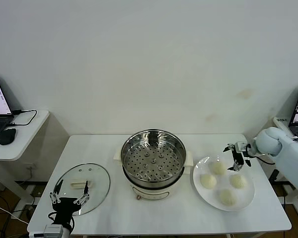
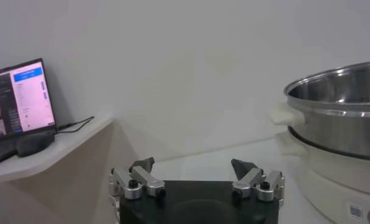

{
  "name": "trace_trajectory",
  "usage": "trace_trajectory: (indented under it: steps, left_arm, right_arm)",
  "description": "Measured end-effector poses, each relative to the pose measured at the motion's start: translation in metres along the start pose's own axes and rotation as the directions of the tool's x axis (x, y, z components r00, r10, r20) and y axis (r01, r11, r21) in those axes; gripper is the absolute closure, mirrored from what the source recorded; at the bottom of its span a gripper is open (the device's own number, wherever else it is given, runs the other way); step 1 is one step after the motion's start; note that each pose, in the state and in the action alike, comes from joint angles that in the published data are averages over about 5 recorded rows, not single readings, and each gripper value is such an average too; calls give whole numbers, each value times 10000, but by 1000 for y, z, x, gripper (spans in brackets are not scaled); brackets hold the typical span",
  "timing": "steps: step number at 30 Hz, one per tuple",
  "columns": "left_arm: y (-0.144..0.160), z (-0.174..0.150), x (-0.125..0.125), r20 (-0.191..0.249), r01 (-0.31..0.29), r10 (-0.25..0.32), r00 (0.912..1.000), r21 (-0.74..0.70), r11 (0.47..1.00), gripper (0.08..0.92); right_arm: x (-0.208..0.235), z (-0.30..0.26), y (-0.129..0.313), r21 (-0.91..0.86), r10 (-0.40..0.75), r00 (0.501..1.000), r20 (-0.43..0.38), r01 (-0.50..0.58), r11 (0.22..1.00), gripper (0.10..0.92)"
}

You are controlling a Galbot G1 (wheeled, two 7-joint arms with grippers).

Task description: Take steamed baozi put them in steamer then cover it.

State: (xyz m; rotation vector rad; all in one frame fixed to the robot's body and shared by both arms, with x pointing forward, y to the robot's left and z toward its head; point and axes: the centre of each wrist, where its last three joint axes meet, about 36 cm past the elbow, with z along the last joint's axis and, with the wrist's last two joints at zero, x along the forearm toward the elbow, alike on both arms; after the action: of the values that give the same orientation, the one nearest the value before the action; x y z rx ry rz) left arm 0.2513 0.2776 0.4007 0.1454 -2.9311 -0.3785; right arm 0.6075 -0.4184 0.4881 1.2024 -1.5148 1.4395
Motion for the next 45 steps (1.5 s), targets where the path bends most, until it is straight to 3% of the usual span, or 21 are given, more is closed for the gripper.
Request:
trace_trajectory:
  steps: [16,45]
  left_arm:
    - [6,2,-3,2,164,-164,9999,-126,9998,177]
    - [6,0,-1,34,303,-303,9995,-21,9995,177]
  right_arm:
    - [-35,-10,2,129,-214,9994,-274,218,9997,202]
    - [-44,-14,4,352,-225,9987,-467,241,9991,484]
